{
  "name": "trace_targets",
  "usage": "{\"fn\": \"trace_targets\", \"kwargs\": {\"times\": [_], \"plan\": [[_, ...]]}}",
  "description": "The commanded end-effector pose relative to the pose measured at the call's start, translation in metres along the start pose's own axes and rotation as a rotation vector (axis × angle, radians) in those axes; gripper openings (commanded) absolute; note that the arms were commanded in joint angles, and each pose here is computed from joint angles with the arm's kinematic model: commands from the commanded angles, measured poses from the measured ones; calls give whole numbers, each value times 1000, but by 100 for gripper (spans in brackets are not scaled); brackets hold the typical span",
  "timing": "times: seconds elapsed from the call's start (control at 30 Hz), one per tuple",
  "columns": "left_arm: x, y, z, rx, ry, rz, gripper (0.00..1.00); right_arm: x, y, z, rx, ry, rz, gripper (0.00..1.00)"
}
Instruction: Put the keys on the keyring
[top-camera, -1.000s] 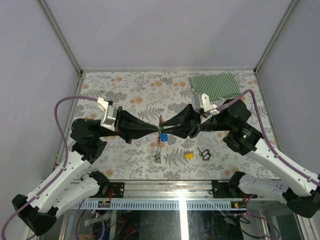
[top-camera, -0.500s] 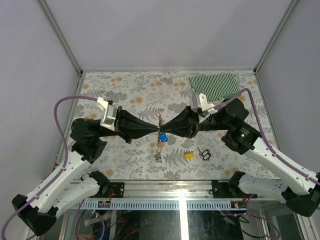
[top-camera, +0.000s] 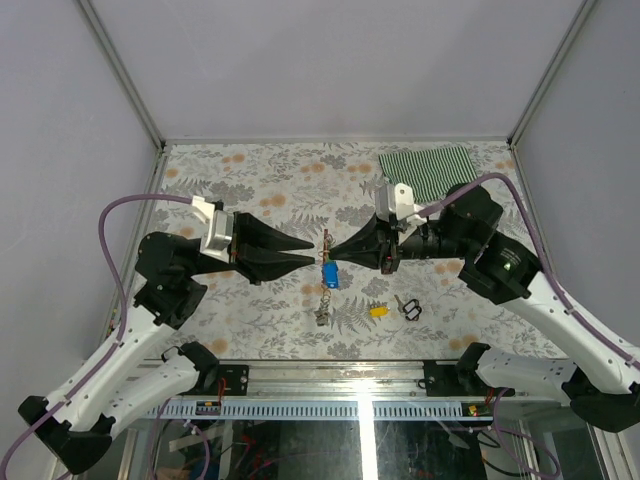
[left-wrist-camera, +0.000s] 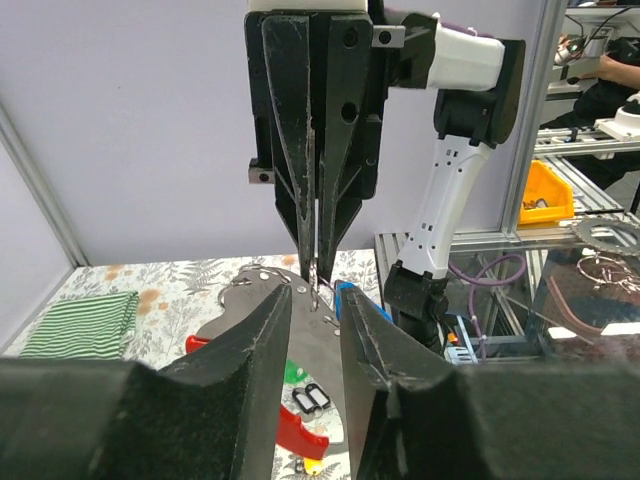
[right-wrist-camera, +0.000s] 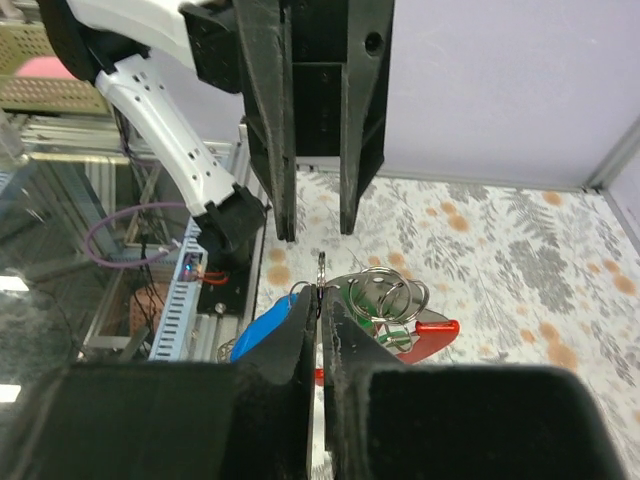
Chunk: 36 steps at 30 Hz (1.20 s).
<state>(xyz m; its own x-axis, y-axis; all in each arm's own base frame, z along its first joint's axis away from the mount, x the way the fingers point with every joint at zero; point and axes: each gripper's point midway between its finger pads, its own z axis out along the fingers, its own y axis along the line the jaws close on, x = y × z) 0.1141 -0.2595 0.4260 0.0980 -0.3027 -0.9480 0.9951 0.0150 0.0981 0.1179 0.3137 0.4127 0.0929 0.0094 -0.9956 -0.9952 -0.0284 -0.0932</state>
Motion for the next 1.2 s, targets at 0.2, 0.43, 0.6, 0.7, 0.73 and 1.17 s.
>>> {"fn": "trace_targets", "kwargs": {"times": [0.2,0.43,0.6,0.7,0.73,1.17], "plan": [[22,20,-10,-109,135,73,29,35,-29,-25,176,352,-2,0],[49,29,-16,-153,192,48,29,74,-38,-36,254,643,66,0],[60,31,-18,-155,213,34,29,88,-40,-41,259,802,125,0],[64,31,-18,-148,221,27,29,89,-38,-38,241,836,139,0],[66,31,-18,-143,223,22,29,87,-37,-35,231,832,137,0],[76,22,-7,-20,234,-30,30,73,-13,-13,54,758,96,0]]}}
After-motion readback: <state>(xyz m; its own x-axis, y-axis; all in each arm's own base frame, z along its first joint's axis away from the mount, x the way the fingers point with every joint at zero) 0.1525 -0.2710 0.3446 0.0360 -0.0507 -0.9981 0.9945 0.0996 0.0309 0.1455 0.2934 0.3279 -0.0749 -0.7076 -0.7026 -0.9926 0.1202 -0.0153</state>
